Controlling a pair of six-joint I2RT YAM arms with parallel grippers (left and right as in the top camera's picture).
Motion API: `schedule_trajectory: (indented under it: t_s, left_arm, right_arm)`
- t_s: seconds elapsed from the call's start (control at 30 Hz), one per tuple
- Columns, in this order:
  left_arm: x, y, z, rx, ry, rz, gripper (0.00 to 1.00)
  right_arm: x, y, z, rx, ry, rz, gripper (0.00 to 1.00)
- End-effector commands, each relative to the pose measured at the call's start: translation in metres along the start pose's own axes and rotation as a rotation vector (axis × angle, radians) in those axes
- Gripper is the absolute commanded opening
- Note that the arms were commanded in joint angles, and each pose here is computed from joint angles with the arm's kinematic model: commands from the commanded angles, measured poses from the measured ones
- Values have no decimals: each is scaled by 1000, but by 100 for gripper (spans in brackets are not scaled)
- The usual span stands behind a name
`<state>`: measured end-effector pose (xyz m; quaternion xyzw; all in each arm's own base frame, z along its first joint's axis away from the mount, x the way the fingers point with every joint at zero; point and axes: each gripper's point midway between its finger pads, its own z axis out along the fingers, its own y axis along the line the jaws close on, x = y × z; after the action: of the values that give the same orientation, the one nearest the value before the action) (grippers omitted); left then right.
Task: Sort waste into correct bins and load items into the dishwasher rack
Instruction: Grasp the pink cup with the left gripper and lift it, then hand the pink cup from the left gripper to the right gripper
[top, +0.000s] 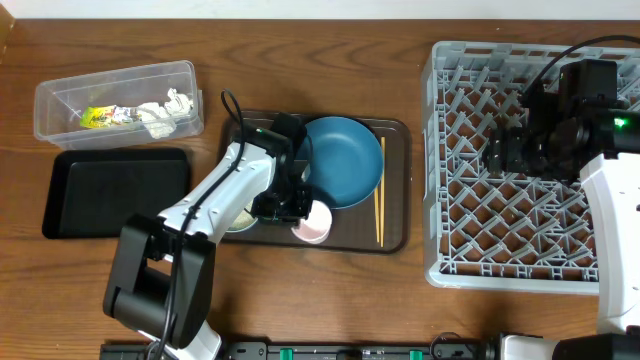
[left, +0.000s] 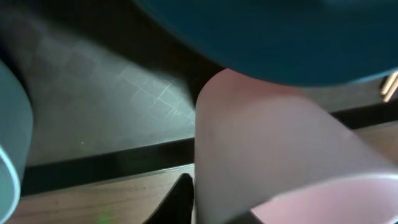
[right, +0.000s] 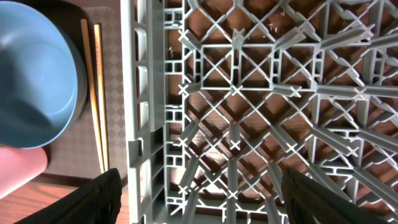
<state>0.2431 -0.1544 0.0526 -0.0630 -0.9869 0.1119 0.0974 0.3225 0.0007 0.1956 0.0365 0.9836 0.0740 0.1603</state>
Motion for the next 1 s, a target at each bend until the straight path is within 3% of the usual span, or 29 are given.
schedule_trajectory:
  t_s: [0.0, 0.17, 0.23, 0.43, 0.6, 0.8, 0.97]
  left_arm:
    - [1, -2, -10, 5, -16, 8, 6]
    - [-1, 3, -39, 30, -60, -18, 6]
    - [-1, -5, -57, 132, -94, 2, 6]
    - [-13, -51, -131, 645, -271, 85, 6]
    - [-23, -86, -192, 1044, -365, 241, 6]
    - [-31, -102, -196, 1130, -337, 278, 6]
    - [-27, -110, -206, 1213, -315, 331, 6]
  right_arm:
    - [-1, 5, 3, -11, -1, -27, 83]
    - [-12, 45, -2, -239, -53, -114, 88]
    - [-12, 61, -5, -330, -69, -178, 88]
    - [-9, 89, -5, -451, -71, -299, 92]
    - [-1, 139, -22, -749, -128, -507, 95]
    - [0, 171, -57, -1056, -285, -670, 97]
    - [0, 182, -75, -1195, -383, -735, 97]
